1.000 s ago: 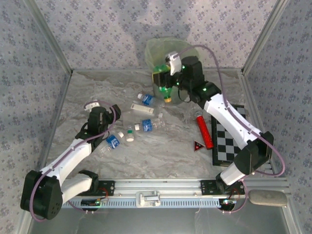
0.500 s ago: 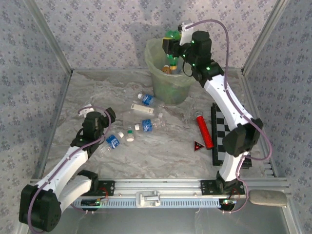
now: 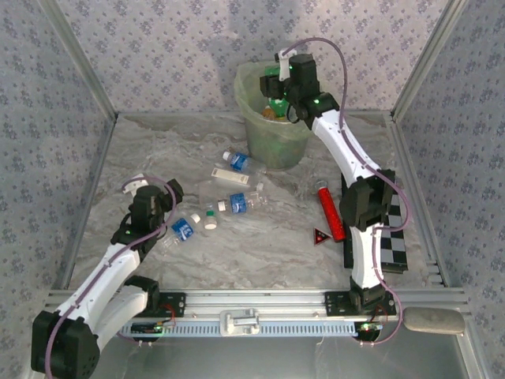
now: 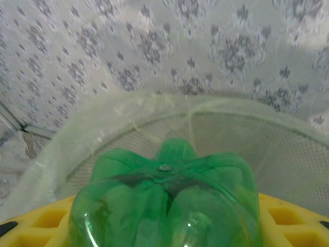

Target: Put the plastic bottles in the bin

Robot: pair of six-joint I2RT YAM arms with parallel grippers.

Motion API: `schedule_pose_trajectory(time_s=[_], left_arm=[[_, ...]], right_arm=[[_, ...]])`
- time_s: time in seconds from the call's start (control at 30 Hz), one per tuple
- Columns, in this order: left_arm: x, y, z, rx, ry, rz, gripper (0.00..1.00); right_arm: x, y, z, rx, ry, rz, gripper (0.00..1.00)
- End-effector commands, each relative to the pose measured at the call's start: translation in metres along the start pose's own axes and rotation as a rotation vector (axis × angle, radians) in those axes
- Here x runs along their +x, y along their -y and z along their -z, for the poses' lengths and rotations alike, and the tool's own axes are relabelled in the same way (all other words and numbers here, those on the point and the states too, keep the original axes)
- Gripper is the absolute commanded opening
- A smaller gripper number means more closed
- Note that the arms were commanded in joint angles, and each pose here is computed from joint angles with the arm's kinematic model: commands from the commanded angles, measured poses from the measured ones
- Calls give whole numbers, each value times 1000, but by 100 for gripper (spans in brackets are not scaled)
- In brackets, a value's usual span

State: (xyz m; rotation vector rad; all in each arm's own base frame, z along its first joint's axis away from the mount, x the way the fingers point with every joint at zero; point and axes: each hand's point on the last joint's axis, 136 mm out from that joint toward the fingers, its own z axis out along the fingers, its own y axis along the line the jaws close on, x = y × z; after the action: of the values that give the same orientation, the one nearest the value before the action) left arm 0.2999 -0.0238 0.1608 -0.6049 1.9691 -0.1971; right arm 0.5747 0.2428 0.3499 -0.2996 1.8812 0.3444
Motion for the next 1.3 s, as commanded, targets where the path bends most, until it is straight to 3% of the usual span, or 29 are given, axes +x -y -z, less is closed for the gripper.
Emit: schedule_pose_trajectory(time_s=[0.0, 0.27, 0.4, 0.67, 1.07, 1.27], left_arm=[[-3, -8, 4, -23, 14, 9, 100], [5, -13, 8, -32, -25, -11, 100], [11, -19, 13, -46, -51, -28, 100], [24, -29, 22, -62, -112, -61, 100], [77, -34, 19, -35, -312, -47, 100], [104, -32, 24, -7, -455, -43, 100]], right_arm=[[8, 10, -3, 36, -31, -24, 54], [-6, 16, 8, 72, -9, -31, 91], [-25, 14, 26, 66, 23, -26, 100], [-42, 2, 73, 27, 61, -46, 100], [12, -29, 142, -71, 63, -99, 100], [53, -33, 150, -68, -1, -110, 100]])
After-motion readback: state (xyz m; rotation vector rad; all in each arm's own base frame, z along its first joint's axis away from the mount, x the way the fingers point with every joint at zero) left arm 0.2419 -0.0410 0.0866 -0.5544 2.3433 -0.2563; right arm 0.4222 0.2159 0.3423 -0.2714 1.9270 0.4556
